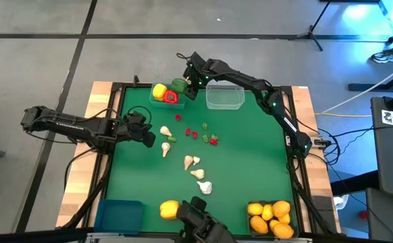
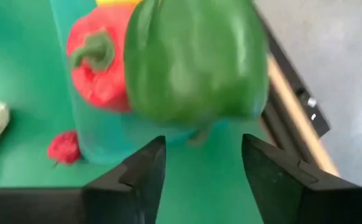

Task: Sort produce into baskets
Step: Put the green bell pepper into the green bin, then put the yellow bell pepper into the green bin

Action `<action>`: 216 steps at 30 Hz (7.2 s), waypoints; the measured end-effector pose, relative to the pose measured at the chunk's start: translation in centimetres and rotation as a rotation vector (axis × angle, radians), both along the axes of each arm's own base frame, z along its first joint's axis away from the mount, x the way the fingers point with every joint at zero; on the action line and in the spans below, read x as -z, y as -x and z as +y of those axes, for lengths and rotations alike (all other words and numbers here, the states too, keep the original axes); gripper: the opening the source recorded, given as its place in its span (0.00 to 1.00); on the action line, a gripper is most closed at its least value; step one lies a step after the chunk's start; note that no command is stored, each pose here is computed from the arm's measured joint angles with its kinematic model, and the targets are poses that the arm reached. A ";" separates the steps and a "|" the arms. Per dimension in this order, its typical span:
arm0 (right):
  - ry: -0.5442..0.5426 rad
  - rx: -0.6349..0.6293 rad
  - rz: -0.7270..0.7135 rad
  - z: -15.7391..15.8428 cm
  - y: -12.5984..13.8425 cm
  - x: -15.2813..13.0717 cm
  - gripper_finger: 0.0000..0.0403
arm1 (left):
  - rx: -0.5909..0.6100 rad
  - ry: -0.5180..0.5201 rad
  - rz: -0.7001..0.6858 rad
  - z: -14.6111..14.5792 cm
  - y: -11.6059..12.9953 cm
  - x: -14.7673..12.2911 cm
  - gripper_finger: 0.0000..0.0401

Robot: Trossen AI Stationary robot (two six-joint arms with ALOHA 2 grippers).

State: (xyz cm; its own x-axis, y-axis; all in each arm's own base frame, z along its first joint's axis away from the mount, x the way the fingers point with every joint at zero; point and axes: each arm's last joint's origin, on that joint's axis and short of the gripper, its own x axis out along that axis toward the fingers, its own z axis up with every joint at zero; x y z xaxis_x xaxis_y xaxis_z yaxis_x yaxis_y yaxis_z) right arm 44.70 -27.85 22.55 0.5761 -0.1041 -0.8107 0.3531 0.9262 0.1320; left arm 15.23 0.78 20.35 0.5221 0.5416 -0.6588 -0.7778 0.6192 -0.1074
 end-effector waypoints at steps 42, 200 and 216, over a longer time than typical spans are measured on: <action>-0.194 -0.434 0.084 45.4 1.5 -6.7 0.62 | 0.985 0.240 -0.349 -4.9 0.8 -4.4 0.00; 0.025 0.146 -0.339 8.4 -6.8 -1.6 0.00 | 0.460 -0.306 -0.300 -3.9 8.9 -12.6 0.00; -0.033 0.135 -0.334 6.2 -7.0 1.5 0.00 | 0.325 -0.317 -0.388 -3.6 9.1 -12.8 0.00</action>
